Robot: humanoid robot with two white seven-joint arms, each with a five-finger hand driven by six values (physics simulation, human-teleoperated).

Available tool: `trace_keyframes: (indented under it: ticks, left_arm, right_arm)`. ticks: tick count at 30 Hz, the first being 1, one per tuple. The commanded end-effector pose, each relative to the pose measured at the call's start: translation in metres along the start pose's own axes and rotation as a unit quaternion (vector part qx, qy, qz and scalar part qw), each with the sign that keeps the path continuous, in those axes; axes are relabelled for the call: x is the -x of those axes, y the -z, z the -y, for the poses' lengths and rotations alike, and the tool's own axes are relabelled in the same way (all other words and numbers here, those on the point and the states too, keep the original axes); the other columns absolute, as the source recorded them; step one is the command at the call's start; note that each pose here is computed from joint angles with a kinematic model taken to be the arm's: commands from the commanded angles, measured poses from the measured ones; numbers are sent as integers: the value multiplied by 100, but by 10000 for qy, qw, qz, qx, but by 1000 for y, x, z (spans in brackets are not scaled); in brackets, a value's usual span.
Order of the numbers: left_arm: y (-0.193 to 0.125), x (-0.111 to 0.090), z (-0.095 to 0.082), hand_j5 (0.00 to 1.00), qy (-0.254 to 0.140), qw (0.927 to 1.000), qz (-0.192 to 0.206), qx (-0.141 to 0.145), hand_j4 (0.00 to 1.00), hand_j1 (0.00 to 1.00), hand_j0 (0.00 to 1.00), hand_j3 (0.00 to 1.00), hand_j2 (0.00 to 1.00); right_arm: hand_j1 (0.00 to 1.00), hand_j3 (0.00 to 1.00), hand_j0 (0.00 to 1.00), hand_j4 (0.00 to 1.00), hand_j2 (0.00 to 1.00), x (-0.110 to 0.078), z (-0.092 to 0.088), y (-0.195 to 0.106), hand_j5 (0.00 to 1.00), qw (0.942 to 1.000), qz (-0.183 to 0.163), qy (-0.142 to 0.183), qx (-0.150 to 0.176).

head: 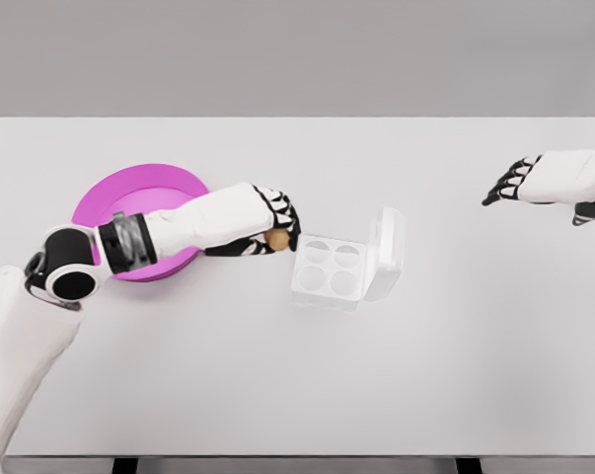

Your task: Pack egg into the box and close the box lid

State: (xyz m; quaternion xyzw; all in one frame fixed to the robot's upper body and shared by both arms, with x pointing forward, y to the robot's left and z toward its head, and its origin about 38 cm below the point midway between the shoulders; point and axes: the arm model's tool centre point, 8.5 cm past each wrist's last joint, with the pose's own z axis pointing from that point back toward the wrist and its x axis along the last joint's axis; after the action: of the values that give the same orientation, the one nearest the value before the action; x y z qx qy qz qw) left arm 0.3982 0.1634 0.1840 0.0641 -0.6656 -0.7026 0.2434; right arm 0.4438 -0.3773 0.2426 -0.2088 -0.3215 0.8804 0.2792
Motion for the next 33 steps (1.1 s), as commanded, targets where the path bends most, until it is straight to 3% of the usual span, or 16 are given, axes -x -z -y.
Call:
trace_keyframes:
  ticks: [1, 18, 33]
  left_arm:
    - [5, -3, 1, 43, -48, 10000, 59, -33, 43, 43, 43, 43, 43]
    - [39, -13, 18, 43, -330, 9992, 212, -64, 43, 43, 43, 43, 43]
    - [58, -13, 36, 44, -588, 9979, 245, 103, 44, 44, 44, 44, 44]
  right_arm:
    - [100, 100, 100, 100, 100, 0, 0, -1, 100, 10000, -6, 11, 16]
    - [100, 100, 100, 100, 100, 0, 1, 0, 100, 10000, 0, 9, 20]
    - [100, 100, 100, 100, 100, 0, 0, 0, 100, 10000, -4, 15, 9]
